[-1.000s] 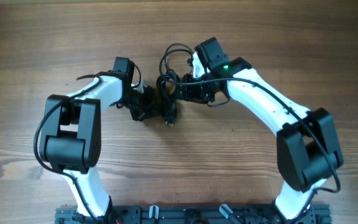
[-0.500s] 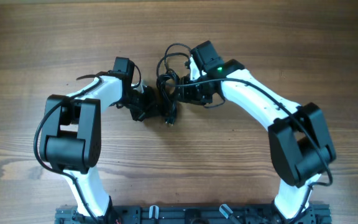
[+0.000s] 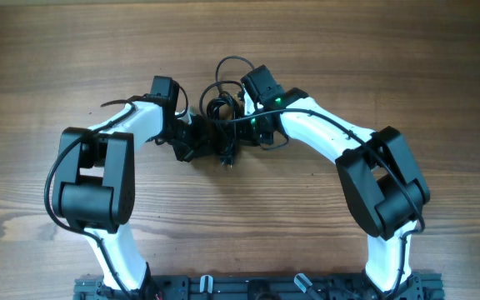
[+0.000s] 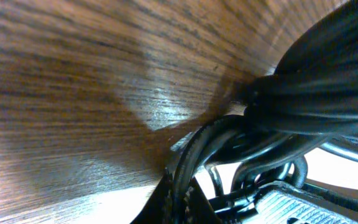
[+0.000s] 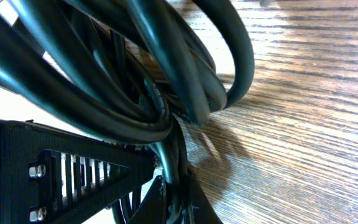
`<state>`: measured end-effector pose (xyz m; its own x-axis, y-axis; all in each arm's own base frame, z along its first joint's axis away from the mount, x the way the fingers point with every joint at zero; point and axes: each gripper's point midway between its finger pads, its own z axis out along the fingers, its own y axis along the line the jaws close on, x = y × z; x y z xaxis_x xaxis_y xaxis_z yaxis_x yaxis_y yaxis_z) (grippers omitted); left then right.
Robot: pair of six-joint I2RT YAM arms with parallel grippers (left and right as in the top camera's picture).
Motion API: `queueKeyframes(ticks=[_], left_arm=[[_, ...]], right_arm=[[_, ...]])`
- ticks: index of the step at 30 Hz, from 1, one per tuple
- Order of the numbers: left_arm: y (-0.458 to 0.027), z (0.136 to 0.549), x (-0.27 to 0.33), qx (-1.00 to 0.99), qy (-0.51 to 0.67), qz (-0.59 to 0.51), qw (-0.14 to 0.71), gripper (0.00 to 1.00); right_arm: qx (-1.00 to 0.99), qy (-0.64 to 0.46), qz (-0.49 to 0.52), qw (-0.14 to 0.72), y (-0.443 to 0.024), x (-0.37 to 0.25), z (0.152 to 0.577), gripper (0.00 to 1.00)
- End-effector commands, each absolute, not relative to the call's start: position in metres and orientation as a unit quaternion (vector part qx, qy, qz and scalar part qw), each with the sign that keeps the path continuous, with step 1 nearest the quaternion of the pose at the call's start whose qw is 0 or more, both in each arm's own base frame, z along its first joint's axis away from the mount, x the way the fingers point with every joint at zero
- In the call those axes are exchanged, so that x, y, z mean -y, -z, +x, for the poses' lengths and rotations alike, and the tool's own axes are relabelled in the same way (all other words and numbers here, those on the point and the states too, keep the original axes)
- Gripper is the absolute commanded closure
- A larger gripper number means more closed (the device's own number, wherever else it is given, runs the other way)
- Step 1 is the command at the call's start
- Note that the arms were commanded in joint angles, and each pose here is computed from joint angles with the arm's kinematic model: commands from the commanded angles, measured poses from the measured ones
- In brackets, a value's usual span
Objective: Untangle cables
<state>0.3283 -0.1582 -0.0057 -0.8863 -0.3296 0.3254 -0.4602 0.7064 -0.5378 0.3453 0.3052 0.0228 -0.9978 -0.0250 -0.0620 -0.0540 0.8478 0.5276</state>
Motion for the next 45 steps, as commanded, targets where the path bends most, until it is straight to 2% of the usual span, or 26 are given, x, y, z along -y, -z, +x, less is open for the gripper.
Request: queueKeyframes(ticks=[1, 4, 7, 9, 15, 16, 17, 18, 19, 21, 25, 28, 35, 45], left_arm=[[0.043, 0.313, 0.132, 0.94, -0.228, 0.23, 0.107, 0.95], [0.044, 0.314, 0.13, 0.942, -0.222, 0.231, 0.105, 0.95], [0.045, 0.314, 0.128, 0.943, -0.217, 0.231, 0.103, 0.86], [0.045, 0.314, 0.127, 0.944, -0.214, 0.231, 0.102, 0.82], [0.045, 0.314, 0.127, 0.944, -0.214, 0.231, 0.102, 0.83], [0.045, 0.314, 0.127, 0.944, -0.214, 0.231, 0.102, 0.83], [0.045, 0.314, 0.127, 0.944, -0.214, 0.231, 0.102, 0.84], [0.045, 0.314, 0.127, 0.944, -0.214, 0.231, 0.102, 0.85], [0.045, 0.314, 0.127, 0.944, -0.214, 0.231, 0.102, 0.86], [0.045, 0.314, 0.127, 0.944, -0.214, 0.231, 0.102, 0.94], [0.034, 0.322, 0.142, 0.937, -0.267, 0.206, 0.094, 0.96], [0.005, 0.337, 0.153, 0.935, -0.31, 0.166, 0.048, 0.96], [-0.073, 0.357, 0.156, 0.928, -0.345, 0.131, -0.054, 0.96], [-0.1, 0.353, 0.181, 0.894, -0.435, 0.098, -0.04, 0.96]], right_arm=[[-0.941, -0.336, -0.032, 0.009, -0.031, -0.324, 0.344, 0.96], [-0.909, -0.416, -0.022, 0.02, -0.081, -0.312, 0.365, 0.96], [-0.87, -0.491, -0.006, 0.039, -0.13, -0.286, 0.388, 0.96], [-0.86, -0.509, -0.001, 0.045, -0.139, -0.274, 0.397, 0.96], [-0.905, -0.41, 0.053, 0.098, -0.108, -0.238, 0.422, 0.96], [-0.91, -0.4, 0.047, 0.096, -0.104, -0.237, 0.419, 0.94], [-0.915, -0.39, 0.045, 0.089, -0.1, -0.234, 0.414, 0.81], [-0.917, -0.388, 0.048, 0.077, -0.098, -0.233, 0.409, 0.77], [-0.916, -0.393, 0.04, 0.072, -0.1, -0.235, 0.406, 0.77], [-0.912, -0.405, 0.019, 0.065, -0.112, -0.246, 0.394, 0.76], [-0.907, -0.415, -0.038, 0.053, -0.123, -0.284, 0.365, 0.71], [-0.922, -0.383, -0.029, 0.042, -0.111, -0.298, 0.353, 0.75], [-0.936, -0.35, -0.014, 0.028, -0.088, -0.298, 0.349, 0.76], [-0.94, -0.342, -0.008, -0.002, -0.069, -0.309, 0.338, 0.78]])
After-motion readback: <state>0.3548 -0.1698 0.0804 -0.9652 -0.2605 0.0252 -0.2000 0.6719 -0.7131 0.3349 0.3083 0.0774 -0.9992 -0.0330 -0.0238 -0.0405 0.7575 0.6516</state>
